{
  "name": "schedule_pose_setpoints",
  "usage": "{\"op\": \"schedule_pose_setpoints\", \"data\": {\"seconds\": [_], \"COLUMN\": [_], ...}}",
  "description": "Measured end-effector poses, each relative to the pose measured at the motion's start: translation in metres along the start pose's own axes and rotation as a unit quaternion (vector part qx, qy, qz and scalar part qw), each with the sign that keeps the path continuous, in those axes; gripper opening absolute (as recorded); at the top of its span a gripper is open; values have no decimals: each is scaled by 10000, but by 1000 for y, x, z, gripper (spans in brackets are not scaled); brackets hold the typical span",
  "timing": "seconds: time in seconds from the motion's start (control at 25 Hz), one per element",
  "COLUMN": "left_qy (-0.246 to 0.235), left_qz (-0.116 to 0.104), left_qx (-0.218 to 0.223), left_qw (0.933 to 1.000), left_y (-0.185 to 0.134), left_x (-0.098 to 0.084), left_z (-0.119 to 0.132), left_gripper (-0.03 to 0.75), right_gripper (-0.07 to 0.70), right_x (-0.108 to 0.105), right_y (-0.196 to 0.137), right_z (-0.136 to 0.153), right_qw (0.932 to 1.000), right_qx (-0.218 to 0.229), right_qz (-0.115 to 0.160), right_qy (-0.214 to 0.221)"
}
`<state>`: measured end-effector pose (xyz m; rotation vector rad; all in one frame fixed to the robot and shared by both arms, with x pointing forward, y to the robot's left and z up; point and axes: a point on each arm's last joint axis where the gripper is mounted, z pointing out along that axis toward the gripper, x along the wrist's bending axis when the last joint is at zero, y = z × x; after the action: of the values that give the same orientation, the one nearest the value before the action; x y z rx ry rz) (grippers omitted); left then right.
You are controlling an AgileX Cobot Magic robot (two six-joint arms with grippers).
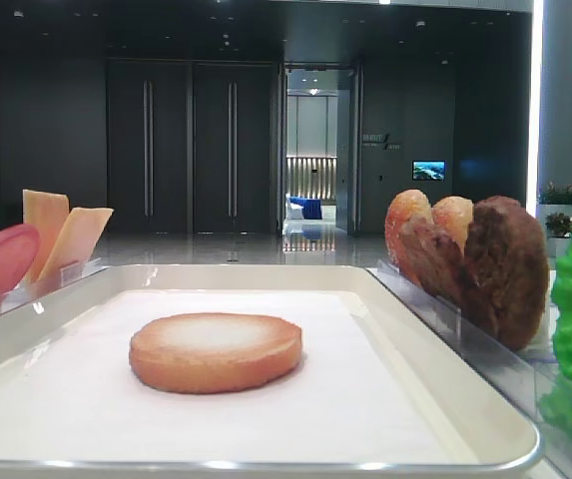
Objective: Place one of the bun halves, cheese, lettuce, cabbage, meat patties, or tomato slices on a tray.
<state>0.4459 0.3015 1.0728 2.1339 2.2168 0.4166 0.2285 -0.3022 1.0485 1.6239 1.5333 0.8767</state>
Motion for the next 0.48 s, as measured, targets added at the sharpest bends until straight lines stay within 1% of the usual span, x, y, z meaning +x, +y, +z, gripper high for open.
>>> {"op": "schedule_pose_setpoints", "data": {"seconds": [0.08,0.16,0.24,0.4,0.48], "left_qy": [-11,-46,-121,-194,-287], "left_qz": [-29,-168,-275,-326,-348], "left_qx": [-11,-102,-422,-921,-1167], "left_qw": [10000,9998,9987,9950,9921], "left_y": [-35,-66,-91,-127,-138], "left_x": [3,5,6,7,7], "left_z": [2,8,10,20,22], "left_gripper": [535,524,517,516,516], "right_gripper": [429,429,429,429,429], "right_x": [0,0,0,0,0], "right_y": [0,0,0,0,0], "right_z": [0,0,0,0,0], "right_qw": [10000,10000,10000,10000,10000], "right_qx": [0,0,0,0,0], "right_qz": [0,0,0,0,0], "right_qy": [0,0,0,0,0]}}
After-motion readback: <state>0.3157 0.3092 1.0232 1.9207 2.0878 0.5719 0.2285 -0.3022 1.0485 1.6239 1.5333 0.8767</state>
